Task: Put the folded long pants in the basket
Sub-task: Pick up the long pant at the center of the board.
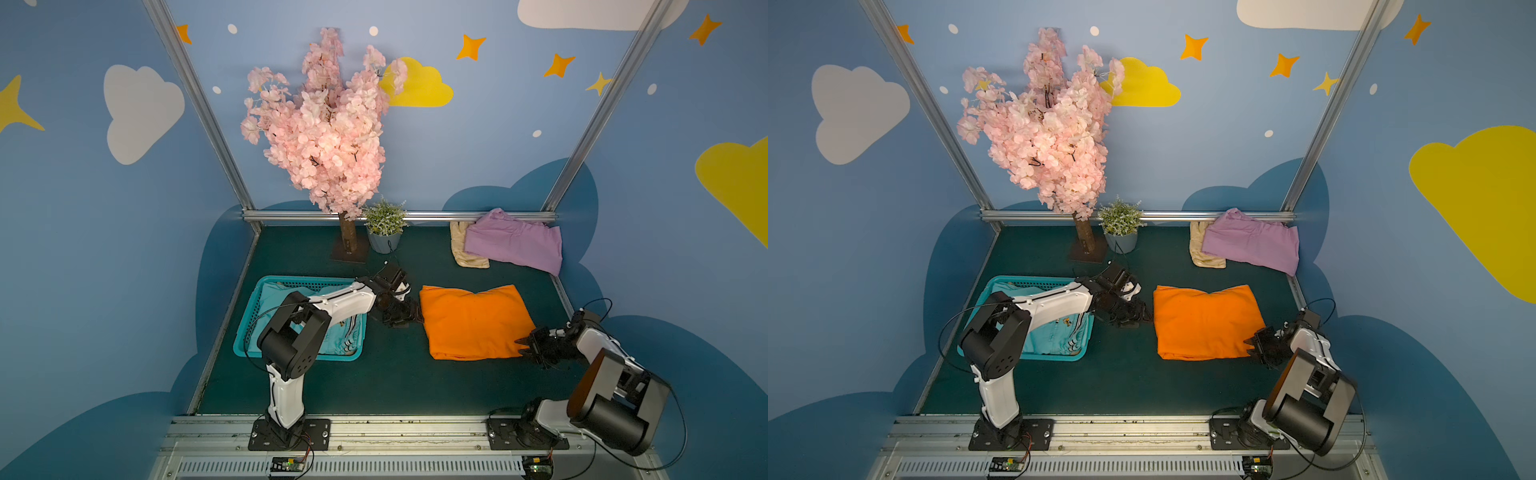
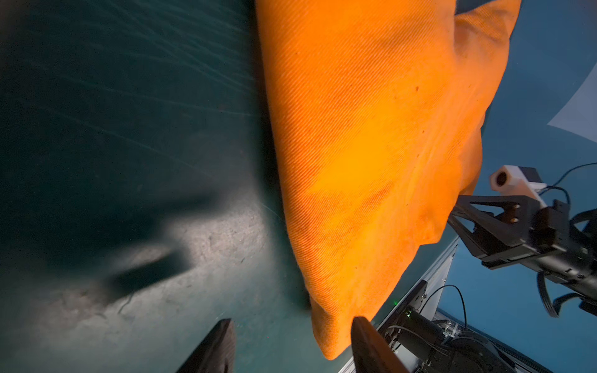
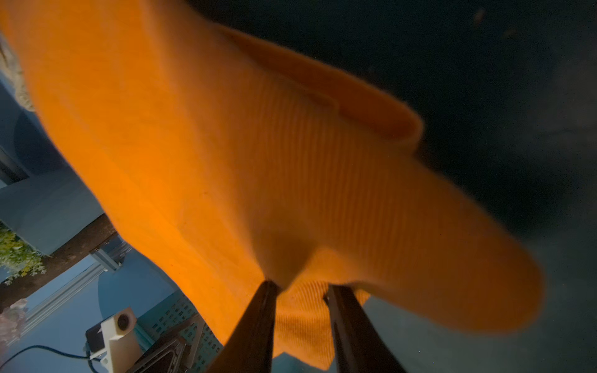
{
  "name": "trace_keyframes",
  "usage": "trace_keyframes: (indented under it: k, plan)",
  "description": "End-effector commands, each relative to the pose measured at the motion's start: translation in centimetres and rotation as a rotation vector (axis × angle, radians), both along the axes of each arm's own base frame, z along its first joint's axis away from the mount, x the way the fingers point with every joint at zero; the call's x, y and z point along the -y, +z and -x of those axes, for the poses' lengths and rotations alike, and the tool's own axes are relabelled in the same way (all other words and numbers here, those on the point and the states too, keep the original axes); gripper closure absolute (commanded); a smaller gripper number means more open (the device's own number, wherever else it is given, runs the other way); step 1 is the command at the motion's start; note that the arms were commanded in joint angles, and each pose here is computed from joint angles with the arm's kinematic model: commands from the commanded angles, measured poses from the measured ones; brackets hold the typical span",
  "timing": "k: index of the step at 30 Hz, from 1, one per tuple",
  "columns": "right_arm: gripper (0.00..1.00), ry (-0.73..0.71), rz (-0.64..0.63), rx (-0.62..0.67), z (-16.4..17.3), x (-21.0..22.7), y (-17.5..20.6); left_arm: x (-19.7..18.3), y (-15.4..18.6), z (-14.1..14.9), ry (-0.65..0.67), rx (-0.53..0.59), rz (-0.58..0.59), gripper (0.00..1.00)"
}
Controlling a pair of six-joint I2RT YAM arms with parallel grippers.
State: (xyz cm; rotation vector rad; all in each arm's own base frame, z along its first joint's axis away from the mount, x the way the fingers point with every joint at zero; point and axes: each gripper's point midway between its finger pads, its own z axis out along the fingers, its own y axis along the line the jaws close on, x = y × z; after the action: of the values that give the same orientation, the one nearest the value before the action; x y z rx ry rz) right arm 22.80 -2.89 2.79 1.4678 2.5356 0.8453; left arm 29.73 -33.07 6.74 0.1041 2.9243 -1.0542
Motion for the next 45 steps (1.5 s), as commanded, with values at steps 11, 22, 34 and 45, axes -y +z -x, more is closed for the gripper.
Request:
trace_keyframes:
  k: [11, 22, 34, 45]
  plan:
    - [0.41, -0.027, 0.256, 0.350, -4.0, 3.7, 10.4, -0.2, 1.2, -0.2, -0.028, 0.017, -0.002, 0.39]
    - [0.21, 0.123, 0.215, 0.341, -11.0, 6.6, 9.9, 0.9, 0.2, -0.9, 0.003, -0.016, 0.036, 0.36]
    - [0.21, 0.228, 0.090, 0.171, -12.7, 5.7, 0.5, 0.3, -1.7, -2.0, 0.033, -0.031, 0.001, 0.36]
    - [0.33, 0.320, -0.043, 0.199, -12.5, 1.4, -0.3, 1.3, -2.6, -2.7, 0.042, -0.045, 0.068, 0.37]
